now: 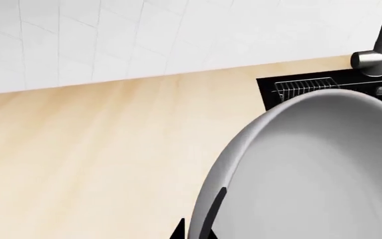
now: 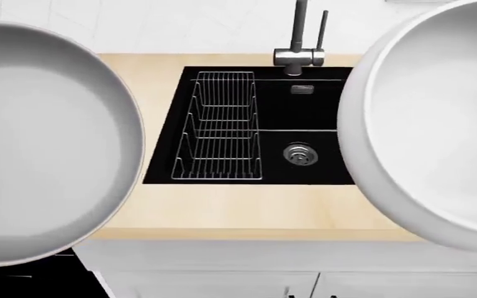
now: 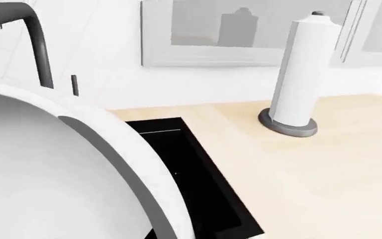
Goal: Stack the bowls in the sink.
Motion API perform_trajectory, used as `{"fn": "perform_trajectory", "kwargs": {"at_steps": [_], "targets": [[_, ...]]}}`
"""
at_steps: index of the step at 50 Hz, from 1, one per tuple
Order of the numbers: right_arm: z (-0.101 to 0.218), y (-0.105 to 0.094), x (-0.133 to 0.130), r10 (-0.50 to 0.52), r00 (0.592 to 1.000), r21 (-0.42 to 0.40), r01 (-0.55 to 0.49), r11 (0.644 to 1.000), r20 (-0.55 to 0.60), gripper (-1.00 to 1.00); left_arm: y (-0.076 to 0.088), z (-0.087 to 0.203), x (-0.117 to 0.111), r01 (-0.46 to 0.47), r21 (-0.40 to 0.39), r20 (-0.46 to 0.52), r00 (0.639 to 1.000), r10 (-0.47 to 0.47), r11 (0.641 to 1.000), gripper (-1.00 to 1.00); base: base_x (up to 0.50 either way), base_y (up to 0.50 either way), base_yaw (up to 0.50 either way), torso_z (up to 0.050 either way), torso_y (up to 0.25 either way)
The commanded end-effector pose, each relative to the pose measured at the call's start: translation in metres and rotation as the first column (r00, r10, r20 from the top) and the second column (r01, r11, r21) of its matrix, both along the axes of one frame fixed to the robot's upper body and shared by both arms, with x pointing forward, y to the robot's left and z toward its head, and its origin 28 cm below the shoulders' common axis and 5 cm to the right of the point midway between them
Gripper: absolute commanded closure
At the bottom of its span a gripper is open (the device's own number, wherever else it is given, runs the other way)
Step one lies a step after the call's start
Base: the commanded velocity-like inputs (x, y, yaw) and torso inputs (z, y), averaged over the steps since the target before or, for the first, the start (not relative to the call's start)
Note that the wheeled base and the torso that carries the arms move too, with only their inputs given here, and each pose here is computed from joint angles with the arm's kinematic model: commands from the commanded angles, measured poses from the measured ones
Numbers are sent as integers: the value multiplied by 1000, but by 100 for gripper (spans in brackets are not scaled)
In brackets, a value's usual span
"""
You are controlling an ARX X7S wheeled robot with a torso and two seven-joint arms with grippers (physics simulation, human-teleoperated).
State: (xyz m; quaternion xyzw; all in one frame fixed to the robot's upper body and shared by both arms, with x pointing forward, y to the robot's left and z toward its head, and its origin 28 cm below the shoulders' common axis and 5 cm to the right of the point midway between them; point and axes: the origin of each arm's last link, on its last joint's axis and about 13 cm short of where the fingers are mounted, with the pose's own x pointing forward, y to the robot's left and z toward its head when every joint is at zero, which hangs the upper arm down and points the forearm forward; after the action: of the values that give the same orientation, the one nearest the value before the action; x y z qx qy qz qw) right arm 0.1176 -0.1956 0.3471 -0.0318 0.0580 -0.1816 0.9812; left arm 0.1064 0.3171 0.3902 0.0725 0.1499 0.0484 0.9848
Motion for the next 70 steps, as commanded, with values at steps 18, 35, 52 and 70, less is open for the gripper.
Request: {"fn": "perform_trajectory", "kwargs": {"at_steps": [18,35,52,70], "targets": [[2,-2,2,-42,997,-20,43,999,72,100,3,0,-2,-16,3,19,1000,16,1000,100,86,-384,0,0,0],[-1,-3,5,-58,996,-30,60,998,71,100,-4,-13,17,-3,-8,-20,1000,2,1000,100,0,0,0,0,0],[0,-2,2,-65,994,-24,68,997,82,100,-7,-36,34,-22,-3,-74,997,22,1000,100,0,0,0,1,0],[4,-5,2,-114,987,1,114,993,111,100,-9,-42,39,-17,9,-98,995,18,1000,100,90,-35,0,0,1]]}}
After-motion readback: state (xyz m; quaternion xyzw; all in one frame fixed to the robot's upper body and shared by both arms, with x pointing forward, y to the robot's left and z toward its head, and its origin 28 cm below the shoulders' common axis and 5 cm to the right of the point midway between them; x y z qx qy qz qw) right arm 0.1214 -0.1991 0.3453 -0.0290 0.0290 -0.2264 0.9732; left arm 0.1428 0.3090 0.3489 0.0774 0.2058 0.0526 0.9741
